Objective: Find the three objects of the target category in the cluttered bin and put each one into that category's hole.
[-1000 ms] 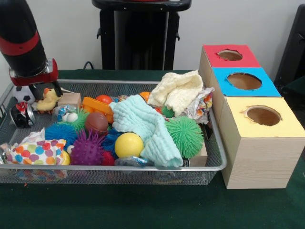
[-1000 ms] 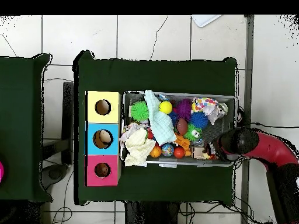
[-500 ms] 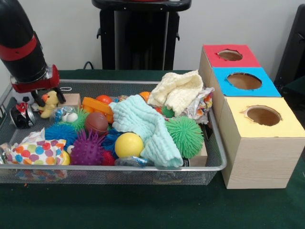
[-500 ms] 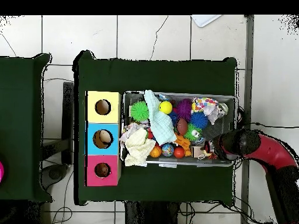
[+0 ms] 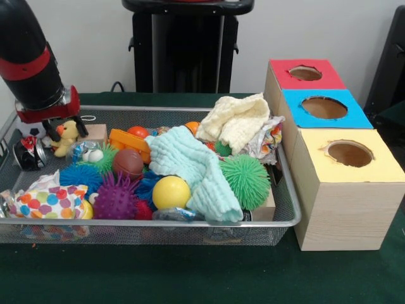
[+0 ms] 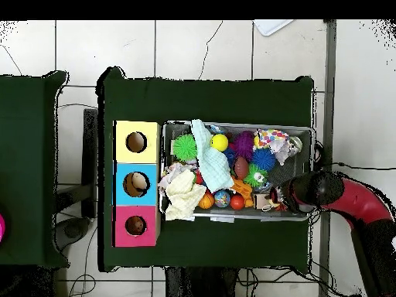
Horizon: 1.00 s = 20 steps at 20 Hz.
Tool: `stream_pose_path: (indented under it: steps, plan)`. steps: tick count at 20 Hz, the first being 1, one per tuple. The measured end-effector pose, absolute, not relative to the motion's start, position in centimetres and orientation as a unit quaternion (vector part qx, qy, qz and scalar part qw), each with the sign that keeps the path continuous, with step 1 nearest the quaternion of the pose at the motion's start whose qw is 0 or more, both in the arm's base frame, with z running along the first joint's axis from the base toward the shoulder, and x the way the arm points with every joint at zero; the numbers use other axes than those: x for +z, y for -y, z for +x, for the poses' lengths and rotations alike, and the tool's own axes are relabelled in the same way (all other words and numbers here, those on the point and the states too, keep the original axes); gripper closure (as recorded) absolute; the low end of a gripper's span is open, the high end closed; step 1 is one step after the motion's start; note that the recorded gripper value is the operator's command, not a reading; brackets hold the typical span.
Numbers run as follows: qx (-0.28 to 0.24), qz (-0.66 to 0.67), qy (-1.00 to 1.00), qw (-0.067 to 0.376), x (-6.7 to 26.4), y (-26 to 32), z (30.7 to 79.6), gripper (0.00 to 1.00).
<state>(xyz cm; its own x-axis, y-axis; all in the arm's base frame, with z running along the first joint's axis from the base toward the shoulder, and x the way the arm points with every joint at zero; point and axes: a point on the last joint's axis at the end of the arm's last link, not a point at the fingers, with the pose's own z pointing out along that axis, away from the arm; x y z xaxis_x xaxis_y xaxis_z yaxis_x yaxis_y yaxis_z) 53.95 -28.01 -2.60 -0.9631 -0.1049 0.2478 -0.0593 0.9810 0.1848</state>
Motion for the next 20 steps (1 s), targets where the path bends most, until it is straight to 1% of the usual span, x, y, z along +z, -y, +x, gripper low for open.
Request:
stream_pose_path:
  steps: [2, 4, 6, 12, 20]
  plan:
    - [-0.082, 0.048, 0.987, 0.131, -2.6, 27.8, 54.1, 0.00]
    - [-0.062, 0.074, 0.985, 0.140, -2.5, 27.2, 54.5, 0.00]
    - [-0.055, 0.085, 0.984, 0.144, -2.4, 27.0, 54.6, 0.00]
    - [0.002, 0.166, 0.972, 0.169, -2.3, 25.0, 55.6, 0.00]
    - [0.029, 0.233, 0.955, 0.181, -2.4, 23.8, 56.1, 0.00]
